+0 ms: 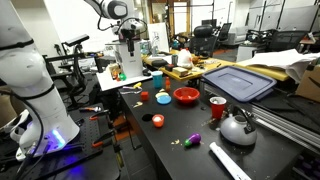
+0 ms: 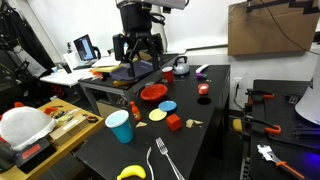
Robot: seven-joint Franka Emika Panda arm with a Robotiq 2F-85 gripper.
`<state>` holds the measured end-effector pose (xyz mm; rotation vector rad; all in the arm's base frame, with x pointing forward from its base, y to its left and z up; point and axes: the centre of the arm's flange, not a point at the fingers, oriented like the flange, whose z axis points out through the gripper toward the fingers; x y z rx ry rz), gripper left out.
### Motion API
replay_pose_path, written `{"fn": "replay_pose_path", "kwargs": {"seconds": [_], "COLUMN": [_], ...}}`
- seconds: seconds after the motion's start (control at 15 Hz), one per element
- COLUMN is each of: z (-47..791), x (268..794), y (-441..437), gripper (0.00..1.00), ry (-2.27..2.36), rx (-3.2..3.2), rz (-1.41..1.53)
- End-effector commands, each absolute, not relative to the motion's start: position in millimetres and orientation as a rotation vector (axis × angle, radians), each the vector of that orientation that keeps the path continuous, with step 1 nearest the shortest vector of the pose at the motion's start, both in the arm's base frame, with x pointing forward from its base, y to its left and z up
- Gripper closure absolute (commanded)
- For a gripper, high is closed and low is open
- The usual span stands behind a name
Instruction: Put the cup on top of the block
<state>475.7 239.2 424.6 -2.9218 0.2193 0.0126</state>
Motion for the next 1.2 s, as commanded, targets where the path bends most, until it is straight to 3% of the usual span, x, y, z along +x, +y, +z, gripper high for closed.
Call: {"fn": "replay_pose_path", "kwargs": {"seconds": [0.0, 0.67, 1.13], "z": [410, 358, 322], "x": [511, 582, 603], "y": [242, 129, 32], "gripper": [0.0, 0.0, 0.0], "ry": [0.294, 0.47, 0.639], "rx": [-2.967, -3.004, -2.987], "rz": [-0.002, 0.038, 0.079]}}
